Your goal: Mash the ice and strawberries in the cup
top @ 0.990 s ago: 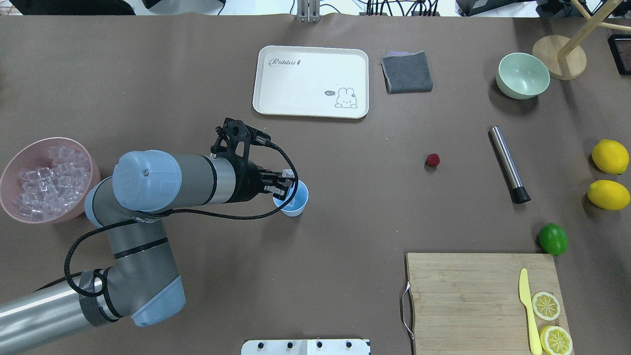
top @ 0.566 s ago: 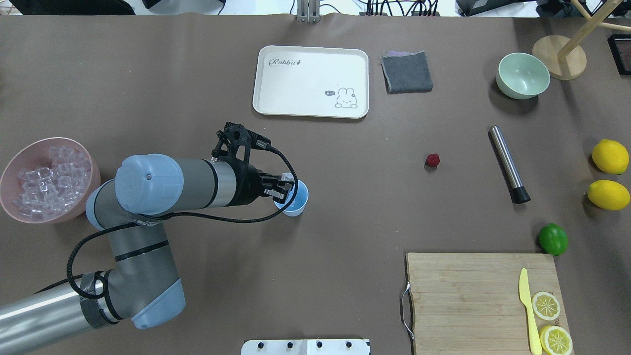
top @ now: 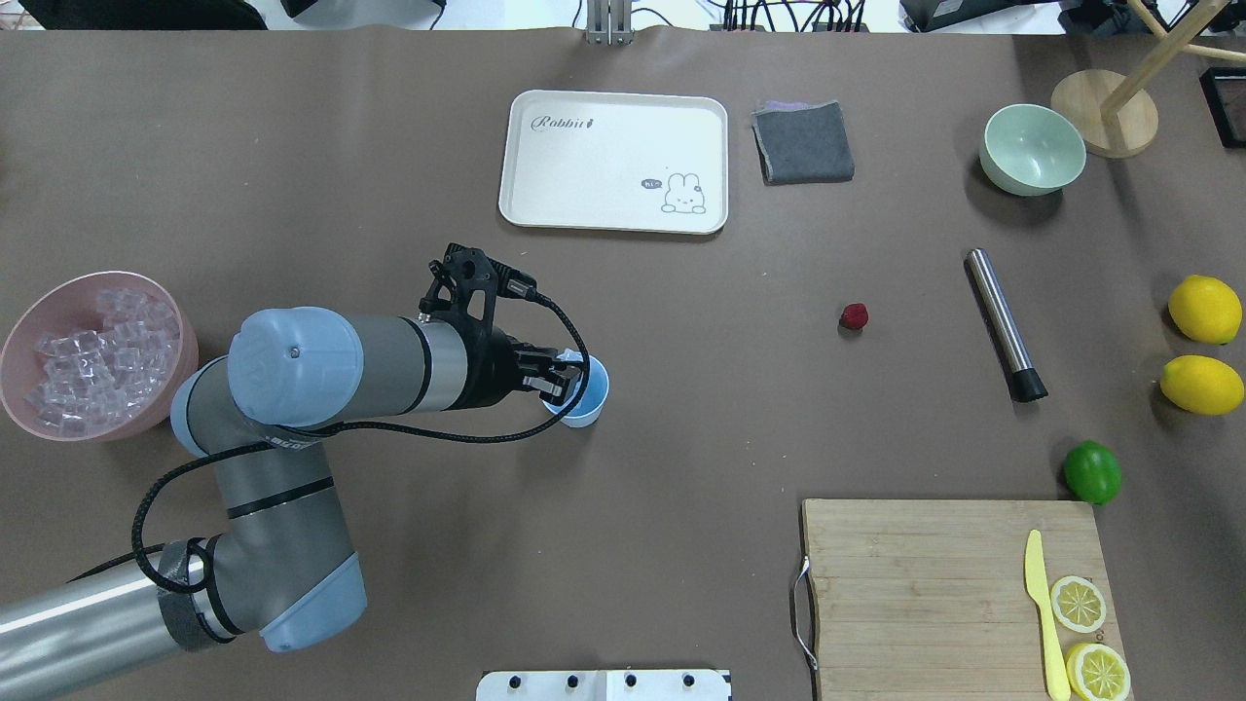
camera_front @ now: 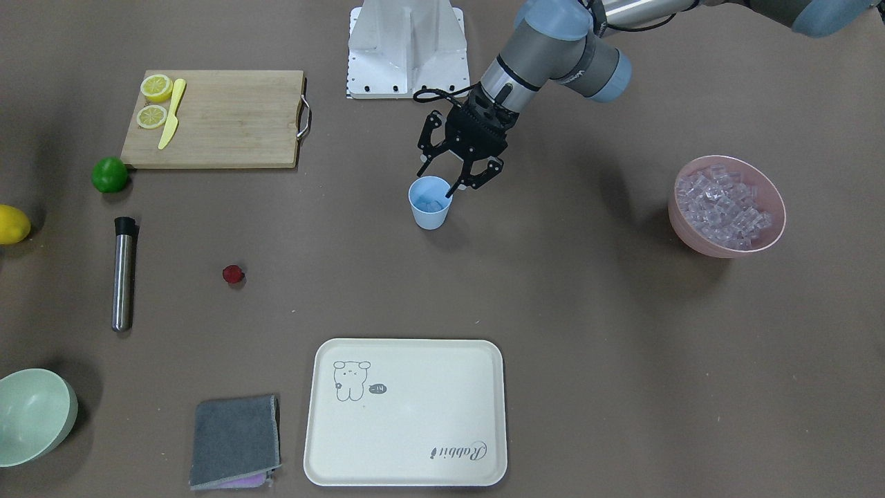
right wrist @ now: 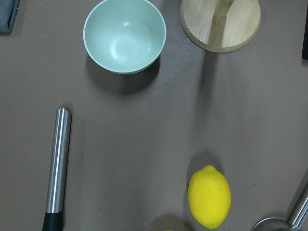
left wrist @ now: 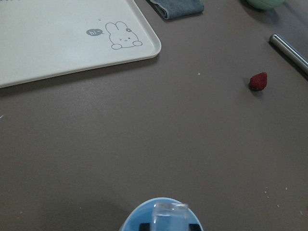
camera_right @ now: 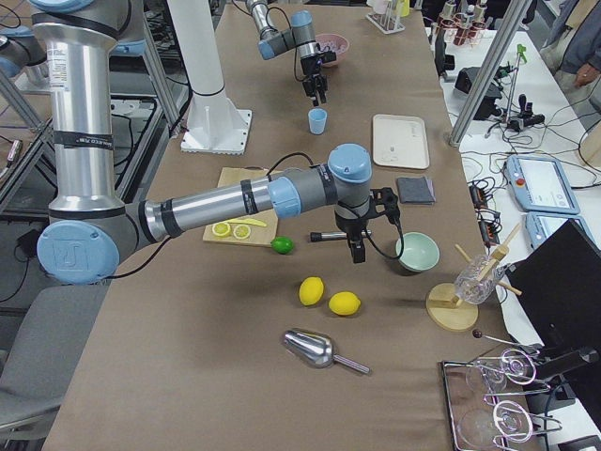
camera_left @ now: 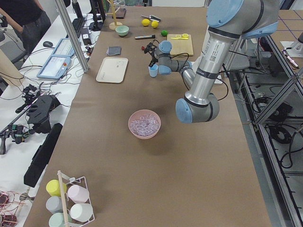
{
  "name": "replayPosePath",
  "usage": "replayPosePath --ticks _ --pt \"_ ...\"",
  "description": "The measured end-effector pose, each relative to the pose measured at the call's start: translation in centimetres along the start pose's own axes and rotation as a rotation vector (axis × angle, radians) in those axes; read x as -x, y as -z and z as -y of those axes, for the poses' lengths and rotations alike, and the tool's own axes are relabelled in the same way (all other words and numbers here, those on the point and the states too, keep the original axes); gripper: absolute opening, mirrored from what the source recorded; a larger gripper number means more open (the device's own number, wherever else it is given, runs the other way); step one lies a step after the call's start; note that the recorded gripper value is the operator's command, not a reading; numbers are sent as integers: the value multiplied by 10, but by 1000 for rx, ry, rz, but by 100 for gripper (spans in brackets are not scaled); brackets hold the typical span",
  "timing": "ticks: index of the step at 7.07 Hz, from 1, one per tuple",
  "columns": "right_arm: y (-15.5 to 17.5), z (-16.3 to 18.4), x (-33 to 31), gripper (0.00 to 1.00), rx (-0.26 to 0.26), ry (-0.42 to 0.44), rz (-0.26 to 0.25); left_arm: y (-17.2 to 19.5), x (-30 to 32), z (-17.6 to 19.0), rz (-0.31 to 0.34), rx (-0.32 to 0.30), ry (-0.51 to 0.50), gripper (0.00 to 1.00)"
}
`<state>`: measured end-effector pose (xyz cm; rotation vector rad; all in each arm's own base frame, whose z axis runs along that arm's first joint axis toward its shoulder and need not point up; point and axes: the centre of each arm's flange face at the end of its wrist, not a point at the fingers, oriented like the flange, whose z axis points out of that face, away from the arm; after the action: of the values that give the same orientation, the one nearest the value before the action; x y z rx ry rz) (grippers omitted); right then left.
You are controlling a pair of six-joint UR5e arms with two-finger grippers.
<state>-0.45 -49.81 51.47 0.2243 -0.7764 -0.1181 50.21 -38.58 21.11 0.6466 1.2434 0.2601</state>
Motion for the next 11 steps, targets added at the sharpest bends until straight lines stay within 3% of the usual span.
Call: replayPosePath --ticks 2,5,8,11 --pt "0 -1 0 100 0 -1 2 19 15 22 3 -24 6 98" --pt "-1 -5 -2 100 5 -5 6 66 81 62 -14 43 7 97" --pt "-2 -6 -2 100 11 -11 22 120 172 70 -2 125 -117 97" --pt "-3 -7 -2 100 14 -11 22 183 277 44 17 204 -255 97"
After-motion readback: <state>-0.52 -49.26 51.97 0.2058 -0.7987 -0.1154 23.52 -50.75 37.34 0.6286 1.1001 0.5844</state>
